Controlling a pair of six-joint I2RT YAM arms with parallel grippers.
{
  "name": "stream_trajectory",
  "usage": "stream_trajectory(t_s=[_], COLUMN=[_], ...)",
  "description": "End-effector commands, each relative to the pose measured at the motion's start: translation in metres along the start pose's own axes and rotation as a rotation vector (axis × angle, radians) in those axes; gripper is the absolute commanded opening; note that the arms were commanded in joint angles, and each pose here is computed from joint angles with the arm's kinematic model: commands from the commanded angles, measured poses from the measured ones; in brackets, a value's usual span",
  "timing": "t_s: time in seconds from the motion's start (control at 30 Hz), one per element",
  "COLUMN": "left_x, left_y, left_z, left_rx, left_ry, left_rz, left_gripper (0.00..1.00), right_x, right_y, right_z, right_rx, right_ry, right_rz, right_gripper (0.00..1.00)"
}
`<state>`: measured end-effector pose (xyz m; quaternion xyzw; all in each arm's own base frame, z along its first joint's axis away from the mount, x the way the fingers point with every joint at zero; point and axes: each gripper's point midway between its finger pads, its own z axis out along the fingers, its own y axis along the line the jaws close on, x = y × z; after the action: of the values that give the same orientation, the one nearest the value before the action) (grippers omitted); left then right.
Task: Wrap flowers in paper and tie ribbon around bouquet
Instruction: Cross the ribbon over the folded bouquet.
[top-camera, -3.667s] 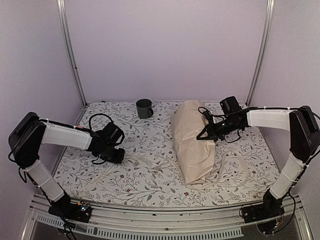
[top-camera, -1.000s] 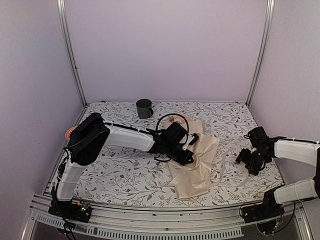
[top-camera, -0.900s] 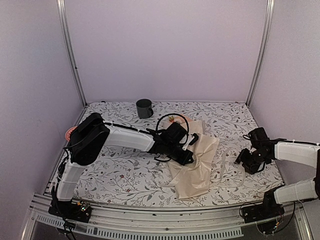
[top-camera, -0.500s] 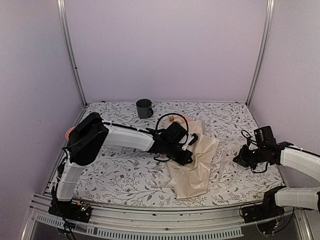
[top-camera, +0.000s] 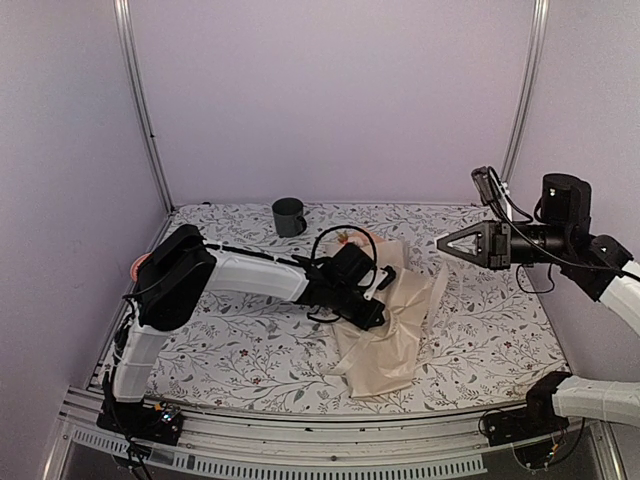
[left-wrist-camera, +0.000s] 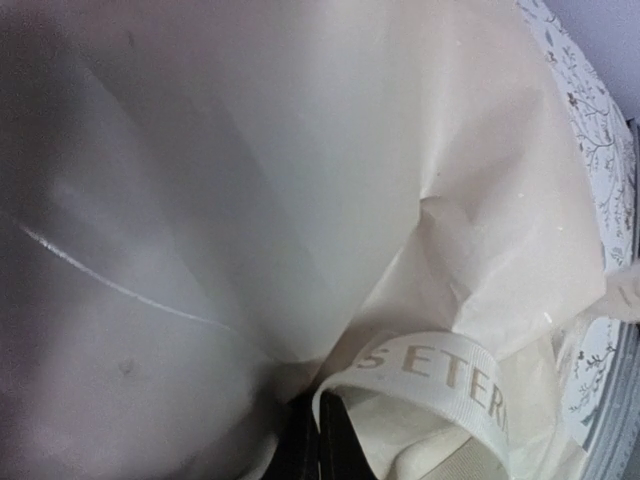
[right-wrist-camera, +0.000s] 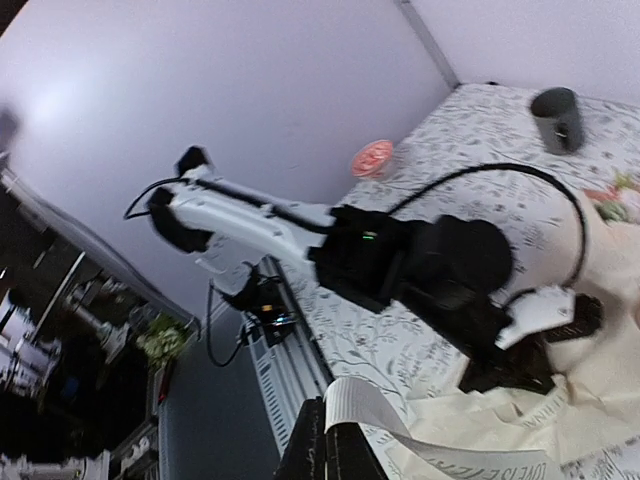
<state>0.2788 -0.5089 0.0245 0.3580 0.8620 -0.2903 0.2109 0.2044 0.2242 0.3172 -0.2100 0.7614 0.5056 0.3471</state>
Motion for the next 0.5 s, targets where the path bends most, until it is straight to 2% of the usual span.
stream_trajectory(t_s=[0.0, 0.07, 0.13, 0.3, 0.47], left_x=[0.005, 0.004, 0.002, 0.001, -0.002], left_y=[0.008, 0.005, 0.001, -0.002, -0.001], left_z=[0.005, 0.003, 0.000, -0.005, -0.010], left_rx=[-0.010, 0.013, 0.038, 0.077, 0.101], left_ry=[0.006, -0.018, -0.039, -0.086, -0.115], left_rz=[-0.013, -0.016, -0.028, -0.057, -0.076], left_gripper=[0.00, 0.00, 0.00, 0.00, 0.00], right_x=[-0.014, -0.019, -0.026, -0.019, 0.015], right_y=[0.116, 0.135, 0.127, 0.066, 0.010], right_z=[0.015, 0.030, 0.057, 0.118, 0.140], right_rx=[-0.464, -0.557, -0.548, -0.407, -0.352], right_ry=[-0.004, -0.016, -0.003, 0.013, 0.052], right_rz=[-0.270, -0.291, -0.256, -0.159, -0.038], right_gripper=[0.00, 0.00, 0.00, 0.00, 0.00])
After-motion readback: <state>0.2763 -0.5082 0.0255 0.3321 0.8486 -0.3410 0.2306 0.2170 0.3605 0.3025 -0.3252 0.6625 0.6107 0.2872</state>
